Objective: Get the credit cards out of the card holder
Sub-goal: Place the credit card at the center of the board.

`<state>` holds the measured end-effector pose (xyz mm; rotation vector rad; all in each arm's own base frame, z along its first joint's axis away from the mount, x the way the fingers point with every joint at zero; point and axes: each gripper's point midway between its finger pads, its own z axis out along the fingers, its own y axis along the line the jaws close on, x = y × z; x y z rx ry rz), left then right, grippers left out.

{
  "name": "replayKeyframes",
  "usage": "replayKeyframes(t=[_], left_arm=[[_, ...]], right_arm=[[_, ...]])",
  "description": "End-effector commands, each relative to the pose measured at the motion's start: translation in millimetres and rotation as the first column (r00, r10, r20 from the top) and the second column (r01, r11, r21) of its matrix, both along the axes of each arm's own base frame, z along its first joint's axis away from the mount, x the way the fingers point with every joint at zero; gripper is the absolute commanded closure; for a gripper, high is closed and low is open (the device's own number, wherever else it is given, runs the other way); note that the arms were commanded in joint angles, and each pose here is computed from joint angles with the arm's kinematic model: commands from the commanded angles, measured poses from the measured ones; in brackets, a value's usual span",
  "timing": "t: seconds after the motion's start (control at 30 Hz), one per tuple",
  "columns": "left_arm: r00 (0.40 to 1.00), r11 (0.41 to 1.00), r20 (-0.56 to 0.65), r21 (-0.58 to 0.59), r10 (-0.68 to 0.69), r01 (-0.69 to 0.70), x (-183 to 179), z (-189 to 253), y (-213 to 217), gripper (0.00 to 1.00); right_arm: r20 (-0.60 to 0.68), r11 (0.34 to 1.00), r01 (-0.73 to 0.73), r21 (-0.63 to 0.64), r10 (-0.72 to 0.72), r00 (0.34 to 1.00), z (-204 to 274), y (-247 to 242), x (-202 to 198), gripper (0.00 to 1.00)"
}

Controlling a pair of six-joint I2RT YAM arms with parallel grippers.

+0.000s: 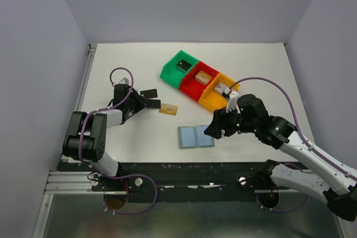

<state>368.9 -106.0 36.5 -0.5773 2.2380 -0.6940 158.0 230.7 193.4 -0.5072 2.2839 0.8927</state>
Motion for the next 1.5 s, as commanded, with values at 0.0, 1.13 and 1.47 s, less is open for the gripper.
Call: replayKeyframes(t=[0.0,1.13,1.47], left_arm=[[1.0,0.999,-0.011,0.025,-0.024,0.024,-1,-2,0,0.68],[0.999,0.992,0.05,0.126,0.002,-0.008,0,38,16,0.57],[0.992,0.955,0.1,0.276,0.082,-0.107,-34,80,4,0.33]], right_arm=[[0.004,0.999,0.011,-0.032,-0.011,1.0,-8,-6,0,0.27],[-0.003,1.0,0.003,-0.031,-0.003,1.0,-10,-5,-1,0.27],[0.042,0.993,0.098,-0.065,-0.096,0.995,-17,-22,7,0.26]])
